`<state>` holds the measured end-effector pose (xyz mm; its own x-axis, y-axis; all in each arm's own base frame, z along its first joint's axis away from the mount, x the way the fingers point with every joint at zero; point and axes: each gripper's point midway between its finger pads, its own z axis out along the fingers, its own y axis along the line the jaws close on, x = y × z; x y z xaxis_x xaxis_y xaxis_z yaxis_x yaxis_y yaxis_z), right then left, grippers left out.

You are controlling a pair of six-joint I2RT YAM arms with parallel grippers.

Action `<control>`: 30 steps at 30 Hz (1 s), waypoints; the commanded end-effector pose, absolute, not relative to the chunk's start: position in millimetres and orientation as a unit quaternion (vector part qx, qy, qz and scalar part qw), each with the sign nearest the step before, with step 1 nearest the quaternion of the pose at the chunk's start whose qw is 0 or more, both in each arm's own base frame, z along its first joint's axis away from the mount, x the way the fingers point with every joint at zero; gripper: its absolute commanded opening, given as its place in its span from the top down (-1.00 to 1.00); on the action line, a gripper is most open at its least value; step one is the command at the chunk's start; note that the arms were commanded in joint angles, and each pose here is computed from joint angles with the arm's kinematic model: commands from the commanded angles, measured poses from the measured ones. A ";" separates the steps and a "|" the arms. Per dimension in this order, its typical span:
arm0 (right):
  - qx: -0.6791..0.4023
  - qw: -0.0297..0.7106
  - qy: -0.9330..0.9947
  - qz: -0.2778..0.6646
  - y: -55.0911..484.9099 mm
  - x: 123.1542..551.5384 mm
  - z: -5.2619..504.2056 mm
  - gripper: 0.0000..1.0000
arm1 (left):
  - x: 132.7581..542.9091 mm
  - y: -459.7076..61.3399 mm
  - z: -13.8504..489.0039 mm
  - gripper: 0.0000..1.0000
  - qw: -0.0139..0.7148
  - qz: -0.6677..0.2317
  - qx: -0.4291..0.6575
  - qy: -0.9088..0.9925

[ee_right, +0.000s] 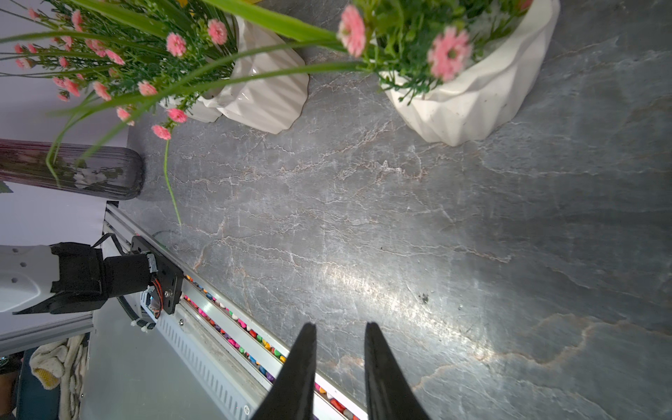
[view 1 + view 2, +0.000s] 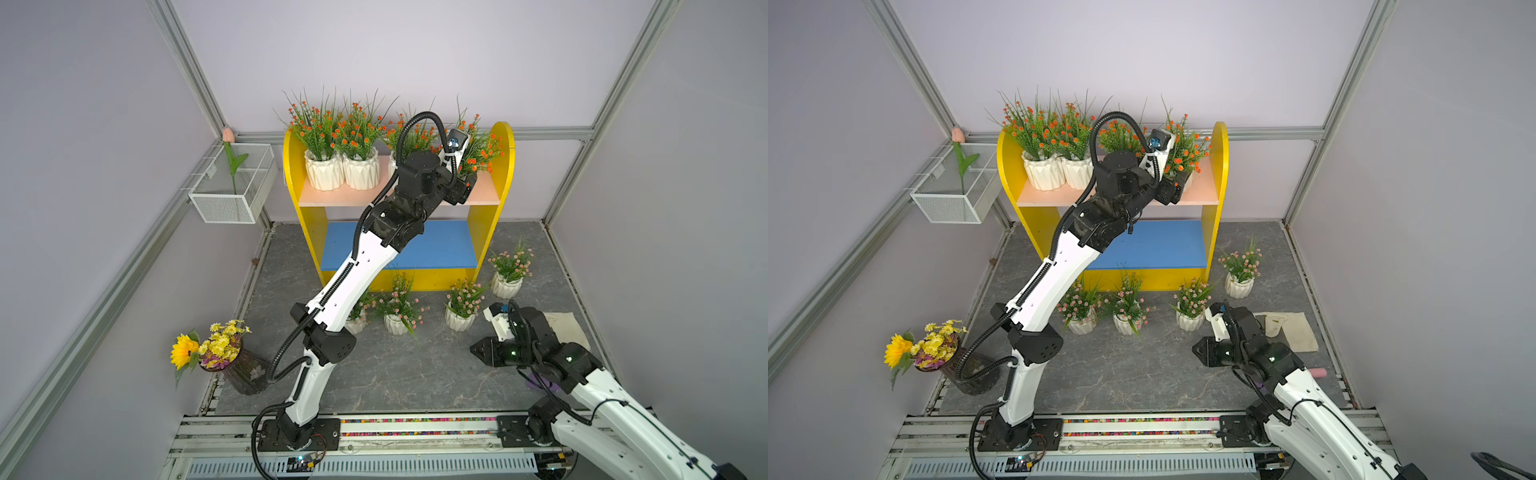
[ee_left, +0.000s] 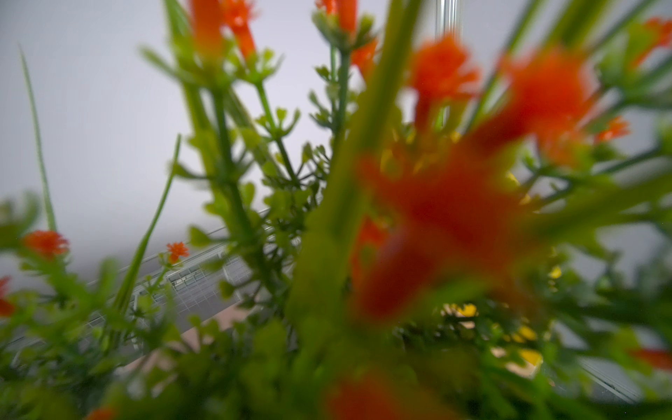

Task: Place the baby's breath potted plants on the rack by color
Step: Place the baby's breath potted plant on the rack.

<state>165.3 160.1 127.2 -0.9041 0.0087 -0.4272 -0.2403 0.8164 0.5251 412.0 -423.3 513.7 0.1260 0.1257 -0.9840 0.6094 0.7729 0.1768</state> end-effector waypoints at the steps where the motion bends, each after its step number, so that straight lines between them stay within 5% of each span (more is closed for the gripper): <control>1: -0.053 0.206 0.931 0.296 158.6 162.1 123.6 0.47 | 418.3 -420.6 526.1 -0.76 0.712 -0.178 0.270 0.623; 30: -0.056 0.217 0.929 0.295 157.9 164.1 128.3 0.44 | 392.9 -423.6 540.0 -0.88 0.707 -0.206 0.290 0.611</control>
